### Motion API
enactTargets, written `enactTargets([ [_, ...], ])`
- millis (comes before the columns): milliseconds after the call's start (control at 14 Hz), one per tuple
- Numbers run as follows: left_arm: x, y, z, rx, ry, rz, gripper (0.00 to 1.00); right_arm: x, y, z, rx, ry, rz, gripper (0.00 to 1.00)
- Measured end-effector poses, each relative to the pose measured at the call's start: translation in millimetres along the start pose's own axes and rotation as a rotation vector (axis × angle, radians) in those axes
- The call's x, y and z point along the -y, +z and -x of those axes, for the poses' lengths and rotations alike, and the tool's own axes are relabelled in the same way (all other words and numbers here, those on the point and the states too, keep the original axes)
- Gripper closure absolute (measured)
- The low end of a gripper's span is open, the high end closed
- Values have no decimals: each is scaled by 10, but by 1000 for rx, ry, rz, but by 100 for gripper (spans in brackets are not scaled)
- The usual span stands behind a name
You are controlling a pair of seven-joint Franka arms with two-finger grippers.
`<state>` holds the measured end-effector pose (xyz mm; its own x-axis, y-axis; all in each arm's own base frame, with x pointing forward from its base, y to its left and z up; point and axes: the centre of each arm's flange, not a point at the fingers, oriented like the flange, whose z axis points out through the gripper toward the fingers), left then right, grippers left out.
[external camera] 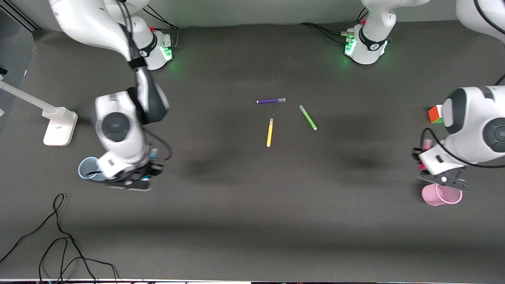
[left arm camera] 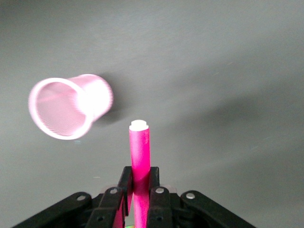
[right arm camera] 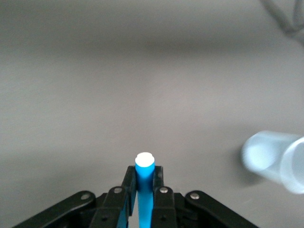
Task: Place pink and blue markers in matching cups
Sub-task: 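Carry the blue marker to the blue cup while the left gripper carries pink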
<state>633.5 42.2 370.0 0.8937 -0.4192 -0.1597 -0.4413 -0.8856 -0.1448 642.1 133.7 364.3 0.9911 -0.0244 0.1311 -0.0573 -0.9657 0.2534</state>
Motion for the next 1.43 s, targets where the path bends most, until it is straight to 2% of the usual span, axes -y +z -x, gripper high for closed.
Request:
enactTargets([
  [143, 299, 18, 1, -23, 120, -43, 82, -449, -103, -167, -35, -46, 48, 83],
  [357, 595, 139, -48, -86, 301, -92, 82, -784, -226, -249, -69, -73, 126, 83],
  [571, 836, 415, -11, -107, 422, -115, 82, -950, -245, -279, -103, -133, 277, 83],
  [714, 929, 464, 4, -117, 428, -120, 82, -1024, -224, -292, -129, -114, 363, 83],
  [857, 898, 318, -86, -158, 406, -119, 82, -971, -116, -278, -143, -83, 413, 83],
  [1143, 808, 161, -208, -289, 315, -13, 82, -543, 248, -177, -200, 5, 571, 83],
  [1286, 860, 117, -225, -360, 320, -16, 82, -373, 402, -104, -247, 43, 650, 83],
  [1429, 917, 150, -226, -423, 316, -21, 82, -348, 527, -22, -326, 63, 735, 83],
])
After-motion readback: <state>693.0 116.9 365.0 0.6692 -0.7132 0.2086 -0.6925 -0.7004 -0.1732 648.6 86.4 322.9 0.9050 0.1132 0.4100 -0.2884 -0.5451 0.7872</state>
